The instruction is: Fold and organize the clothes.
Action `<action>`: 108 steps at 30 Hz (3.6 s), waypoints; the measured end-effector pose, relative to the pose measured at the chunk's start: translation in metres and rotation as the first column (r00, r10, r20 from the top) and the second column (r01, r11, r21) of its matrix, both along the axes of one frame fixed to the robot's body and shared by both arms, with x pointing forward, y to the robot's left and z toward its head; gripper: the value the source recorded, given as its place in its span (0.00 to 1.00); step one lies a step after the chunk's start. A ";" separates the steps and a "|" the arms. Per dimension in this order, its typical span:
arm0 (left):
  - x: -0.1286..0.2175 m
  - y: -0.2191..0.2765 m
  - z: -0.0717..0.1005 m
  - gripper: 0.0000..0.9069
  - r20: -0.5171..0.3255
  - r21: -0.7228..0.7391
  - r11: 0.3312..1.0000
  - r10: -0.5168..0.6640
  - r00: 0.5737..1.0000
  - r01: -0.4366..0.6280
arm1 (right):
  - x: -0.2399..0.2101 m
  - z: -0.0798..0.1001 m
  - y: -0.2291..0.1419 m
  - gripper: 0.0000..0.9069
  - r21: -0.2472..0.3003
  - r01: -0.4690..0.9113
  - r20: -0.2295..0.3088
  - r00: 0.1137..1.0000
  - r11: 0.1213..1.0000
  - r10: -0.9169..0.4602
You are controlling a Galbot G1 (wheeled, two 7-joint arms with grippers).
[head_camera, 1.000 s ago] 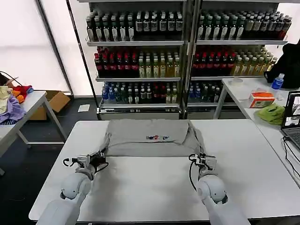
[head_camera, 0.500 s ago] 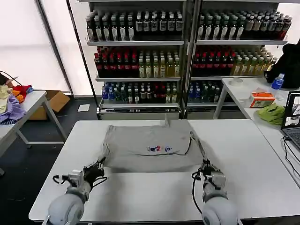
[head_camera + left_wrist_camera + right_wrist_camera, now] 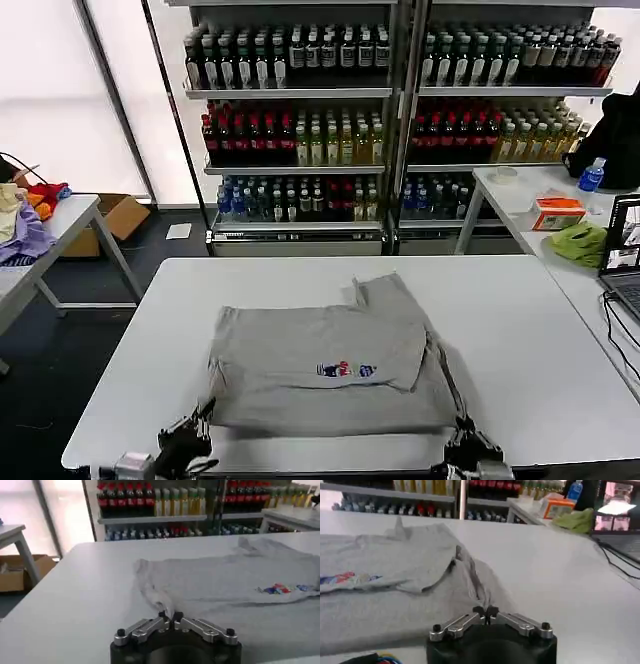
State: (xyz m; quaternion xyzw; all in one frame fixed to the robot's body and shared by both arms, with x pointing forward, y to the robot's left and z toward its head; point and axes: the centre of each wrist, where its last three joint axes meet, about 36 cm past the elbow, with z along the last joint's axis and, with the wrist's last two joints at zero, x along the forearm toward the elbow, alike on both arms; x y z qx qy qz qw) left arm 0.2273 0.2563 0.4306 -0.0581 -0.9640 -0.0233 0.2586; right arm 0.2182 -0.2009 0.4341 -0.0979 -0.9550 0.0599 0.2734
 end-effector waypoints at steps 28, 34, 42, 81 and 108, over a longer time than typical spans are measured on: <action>-0.003 -0.016 0.062 1.00 0.123 -0.108 0.994 0.023 0.992 -0.009 | 0.002 0.048 -0.003 1.00 -0.030 0.046 0.235 0.971 0.998 -0.038; 0.021 -0.011 0.061 1.00 0.180 -0.119 0.992 -0.028 0.983 0.050 | 0.045 0.049 -0.023 1.00 -0.006 -0.005 0.309 0.951 1.000 0.006; 0.081 0.012 0.035 1.00 0.162 -0.092 0.988 -0.110 0.981 0.126 | 0.135 0.045 -0.048 1.00 0.013 -0.162 0.299 0.942 0.987 0.151; 0.243 0.072 -0.019 1.00 0.025 -0.061 0.990 -0.125 0.992 0.127 | 0.352 0.003 -0.066 1.00 0.031 -0.372 0.048 0.928 0.928 0.371; 0.245 0.058 -0.049 0.10 -0.059 -0.046 0.990 -0.135 0.989 0.132 | 0.346 -0.036 -0.042 0.00 0.110 -0.372 -0.002 0.927 0.922 0.375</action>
